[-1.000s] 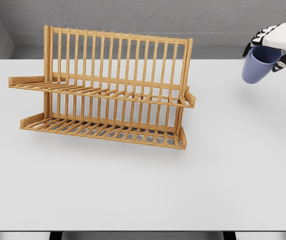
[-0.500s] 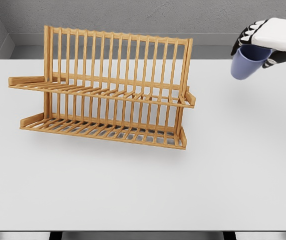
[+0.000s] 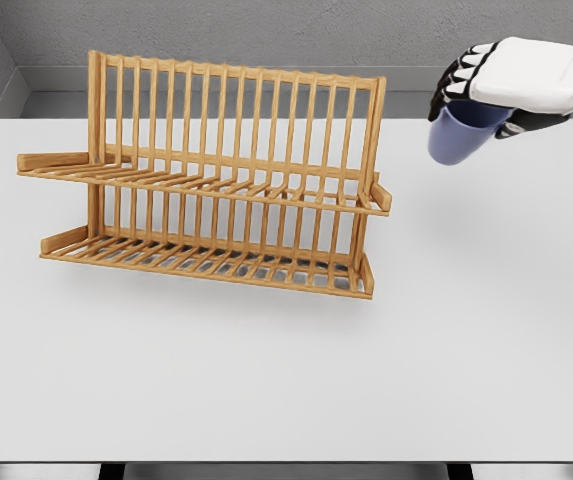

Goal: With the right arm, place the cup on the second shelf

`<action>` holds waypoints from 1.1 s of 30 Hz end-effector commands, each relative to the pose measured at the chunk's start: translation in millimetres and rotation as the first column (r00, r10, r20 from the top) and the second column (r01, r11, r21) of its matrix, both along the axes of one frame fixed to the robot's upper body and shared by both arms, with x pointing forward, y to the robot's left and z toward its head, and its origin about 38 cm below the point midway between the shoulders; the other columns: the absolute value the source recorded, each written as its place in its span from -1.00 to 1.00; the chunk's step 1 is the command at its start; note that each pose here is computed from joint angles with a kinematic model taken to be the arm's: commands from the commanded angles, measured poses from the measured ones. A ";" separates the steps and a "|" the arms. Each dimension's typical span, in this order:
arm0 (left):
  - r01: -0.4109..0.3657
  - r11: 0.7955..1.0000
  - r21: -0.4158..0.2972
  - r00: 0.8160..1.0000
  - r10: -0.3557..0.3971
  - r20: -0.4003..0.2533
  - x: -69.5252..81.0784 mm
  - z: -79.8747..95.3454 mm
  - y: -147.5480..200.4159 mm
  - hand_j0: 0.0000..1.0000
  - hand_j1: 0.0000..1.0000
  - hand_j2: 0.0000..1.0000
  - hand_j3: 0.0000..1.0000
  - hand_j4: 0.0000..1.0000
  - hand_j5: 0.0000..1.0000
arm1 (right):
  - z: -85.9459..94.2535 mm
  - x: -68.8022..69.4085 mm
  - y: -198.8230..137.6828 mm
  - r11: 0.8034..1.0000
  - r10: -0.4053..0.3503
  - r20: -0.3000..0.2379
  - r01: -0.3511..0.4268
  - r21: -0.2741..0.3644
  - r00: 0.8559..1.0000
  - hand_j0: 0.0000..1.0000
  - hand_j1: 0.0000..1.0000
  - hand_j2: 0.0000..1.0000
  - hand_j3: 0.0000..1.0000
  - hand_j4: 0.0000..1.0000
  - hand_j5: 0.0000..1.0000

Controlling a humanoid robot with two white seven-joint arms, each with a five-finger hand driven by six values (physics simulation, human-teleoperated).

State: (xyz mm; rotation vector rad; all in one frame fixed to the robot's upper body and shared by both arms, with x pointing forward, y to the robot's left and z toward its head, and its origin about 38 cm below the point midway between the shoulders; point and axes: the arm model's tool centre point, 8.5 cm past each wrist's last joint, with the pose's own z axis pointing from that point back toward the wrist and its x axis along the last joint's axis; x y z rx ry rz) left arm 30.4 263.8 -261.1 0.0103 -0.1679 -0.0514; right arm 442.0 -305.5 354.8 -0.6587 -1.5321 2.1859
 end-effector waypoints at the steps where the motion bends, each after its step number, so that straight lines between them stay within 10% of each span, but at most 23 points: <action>1: 0.000 1.000 0.000 1.000 0.000 0.000 0.0 0.0 0.0 1.00 1.00 1.00 1.00 1.00 1.00 | 3.1 -3.6 4.9 1.000 0.017 0.009 -0.017 0.001 1.000 0.30 0.30 0.30 0.30 0.30 0.30; 33: -0.001 1.000 0.000 1.000 0.001 0.000 0.0 0.0 0.0 1.00 1.00 1.00 1.00 1.00 1.00 | 18.5 -20.9 28.3 0.995 0.099 0.074 -0.100 0.006 0.992 0.30 0.30 0.30 0.30 0.30 0.30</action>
